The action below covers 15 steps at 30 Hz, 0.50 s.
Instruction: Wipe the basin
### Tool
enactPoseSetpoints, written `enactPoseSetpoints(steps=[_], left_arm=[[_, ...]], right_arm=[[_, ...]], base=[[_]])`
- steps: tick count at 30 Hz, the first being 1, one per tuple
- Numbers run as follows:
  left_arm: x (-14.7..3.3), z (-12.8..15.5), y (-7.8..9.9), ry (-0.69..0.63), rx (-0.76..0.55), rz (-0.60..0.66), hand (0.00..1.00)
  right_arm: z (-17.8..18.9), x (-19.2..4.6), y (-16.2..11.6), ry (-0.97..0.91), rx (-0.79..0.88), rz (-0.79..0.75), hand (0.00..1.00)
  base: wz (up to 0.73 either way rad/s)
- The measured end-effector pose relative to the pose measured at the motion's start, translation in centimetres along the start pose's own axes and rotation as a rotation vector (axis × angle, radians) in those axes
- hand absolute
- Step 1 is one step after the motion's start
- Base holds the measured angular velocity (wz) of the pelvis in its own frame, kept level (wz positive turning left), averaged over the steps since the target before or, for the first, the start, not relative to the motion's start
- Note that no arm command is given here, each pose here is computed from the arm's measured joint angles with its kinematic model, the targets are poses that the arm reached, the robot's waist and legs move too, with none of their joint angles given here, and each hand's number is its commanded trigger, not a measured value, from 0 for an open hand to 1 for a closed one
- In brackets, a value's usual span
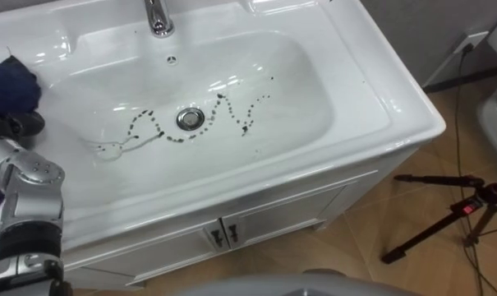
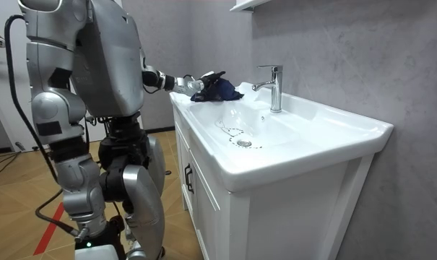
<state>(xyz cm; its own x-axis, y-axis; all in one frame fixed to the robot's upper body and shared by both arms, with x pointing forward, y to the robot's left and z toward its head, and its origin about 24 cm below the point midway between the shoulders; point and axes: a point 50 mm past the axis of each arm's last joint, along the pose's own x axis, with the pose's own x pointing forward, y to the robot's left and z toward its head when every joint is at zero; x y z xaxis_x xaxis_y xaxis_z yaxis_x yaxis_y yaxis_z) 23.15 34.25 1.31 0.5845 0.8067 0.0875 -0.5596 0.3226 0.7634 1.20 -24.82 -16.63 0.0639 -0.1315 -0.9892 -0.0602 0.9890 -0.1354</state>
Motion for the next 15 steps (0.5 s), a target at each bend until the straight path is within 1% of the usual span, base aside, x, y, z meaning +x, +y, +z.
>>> enactPoseSetpoints(steps=[5, 10, 14, 15], left_arm=[[0.6, 0.1, -0.7, 0.044, 0.019, -0.059, 0.00], [1.2, 0.3, -0.7, 0.052, 0.049, -0.096, 0.00], [1.4, -0.2, -0.7, 0.071, 0.084, -0.142, 0.00], [1.4, -0.2, -0.7, 0.070, 0.088, -0.148, 0.99]], right_arm=[[0.3, 0.0, 0.0, -0.013, -0.009, 0.000, 0.00], [0.3, 0.0, -0.1, -0.013, -0.008, -0.005, 0.00], [0.3, 0.0, -0.1, -0.011, -0.018, -0.014, 0.00], [0.3, 0.0, -0.1, -0.010, -0.025, -0.015, 0.00]], base=[[0.00], [0.00], [0.00], [0.00]])
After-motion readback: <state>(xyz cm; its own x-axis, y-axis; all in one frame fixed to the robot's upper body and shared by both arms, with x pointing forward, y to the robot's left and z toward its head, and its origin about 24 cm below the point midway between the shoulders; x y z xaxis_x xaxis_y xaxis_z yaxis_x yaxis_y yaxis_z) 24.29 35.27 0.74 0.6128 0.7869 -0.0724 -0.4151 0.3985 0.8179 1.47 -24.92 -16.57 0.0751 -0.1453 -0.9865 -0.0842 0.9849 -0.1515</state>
